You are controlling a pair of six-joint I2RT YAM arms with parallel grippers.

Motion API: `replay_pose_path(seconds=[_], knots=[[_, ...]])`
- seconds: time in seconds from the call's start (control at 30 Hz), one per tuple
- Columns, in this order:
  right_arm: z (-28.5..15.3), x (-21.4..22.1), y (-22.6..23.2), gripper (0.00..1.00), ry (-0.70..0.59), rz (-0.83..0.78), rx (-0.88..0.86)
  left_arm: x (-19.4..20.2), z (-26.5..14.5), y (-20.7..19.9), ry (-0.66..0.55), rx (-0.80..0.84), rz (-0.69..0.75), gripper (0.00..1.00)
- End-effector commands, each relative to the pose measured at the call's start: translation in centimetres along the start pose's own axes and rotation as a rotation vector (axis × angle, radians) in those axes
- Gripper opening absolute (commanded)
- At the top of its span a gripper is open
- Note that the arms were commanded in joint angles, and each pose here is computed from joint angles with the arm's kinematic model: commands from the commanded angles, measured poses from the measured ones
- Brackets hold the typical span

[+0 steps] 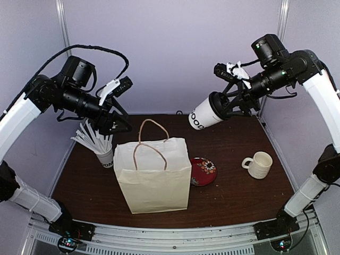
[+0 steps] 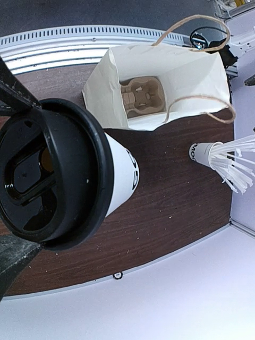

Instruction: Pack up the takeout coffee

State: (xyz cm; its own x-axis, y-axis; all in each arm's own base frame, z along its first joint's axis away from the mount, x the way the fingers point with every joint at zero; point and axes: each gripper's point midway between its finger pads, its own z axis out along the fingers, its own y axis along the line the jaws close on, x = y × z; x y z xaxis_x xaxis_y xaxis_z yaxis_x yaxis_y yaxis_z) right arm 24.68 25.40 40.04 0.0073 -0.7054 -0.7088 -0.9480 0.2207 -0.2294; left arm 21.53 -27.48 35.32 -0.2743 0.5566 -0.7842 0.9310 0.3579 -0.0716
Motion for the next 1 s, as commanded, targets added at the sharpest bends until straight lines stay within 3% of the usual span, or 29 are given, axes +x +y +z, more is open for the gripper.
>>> replay_pose_path(seconds=[0.0, 0.13, 0.2, 0.23, 0.27, 0.3, 0.63, 0.97], knots=[[-0.9, 0.1, 1.9, 0.66, -0.014, -0.009, -0.048, -3.2, 2.1, -1.8, -0.090, 0.109, 0.102, 0.73], [-1.2, 0.5, 2.3, 0.66, -0.010, -0.019, -0.049, -4.1, 4.5, -1.3, -0.062, 0.111, 0.126, 0.69], [-1.4, 0.3, 2.5, 0.66, -0.019, -0.023, -0.054, -4.4, 5.3, -0.8, -0.047, 0.105, 0.130, 0.60], [-1.5, 0.2, 2.6, 0.66, -0.025, -0.025, -0.056, -4.6, 5.5, -0.5, -0.042, 0.100, 0.126, 0.48], [-1.6, 0.1, 2.6, 0.66, -0.029, -0.025, -0.055, -4.9, 5.6, -0.1, -0.041, 0.078, 0.122, 0.20], [-1.7, 0.0, 2.6, 0.67, -0.031, -0.025, -0.057, -5.1, 5.6, 0.2, -0.041, 0.059, 0.120, 0.00], [-1.1, -3.3, 4.6, 0.66, -0.107, -0.077, -0.150, -7.5, 0.6, 1.3, -0.188, -0.126, 0.162, 0.00], [1.3, -4.2, 7.1, 0.66, -0.074, -0.152, -0.215, -4.2, 2.8, 1.2, -0.126, -0.090, 0.089, 0.00]])
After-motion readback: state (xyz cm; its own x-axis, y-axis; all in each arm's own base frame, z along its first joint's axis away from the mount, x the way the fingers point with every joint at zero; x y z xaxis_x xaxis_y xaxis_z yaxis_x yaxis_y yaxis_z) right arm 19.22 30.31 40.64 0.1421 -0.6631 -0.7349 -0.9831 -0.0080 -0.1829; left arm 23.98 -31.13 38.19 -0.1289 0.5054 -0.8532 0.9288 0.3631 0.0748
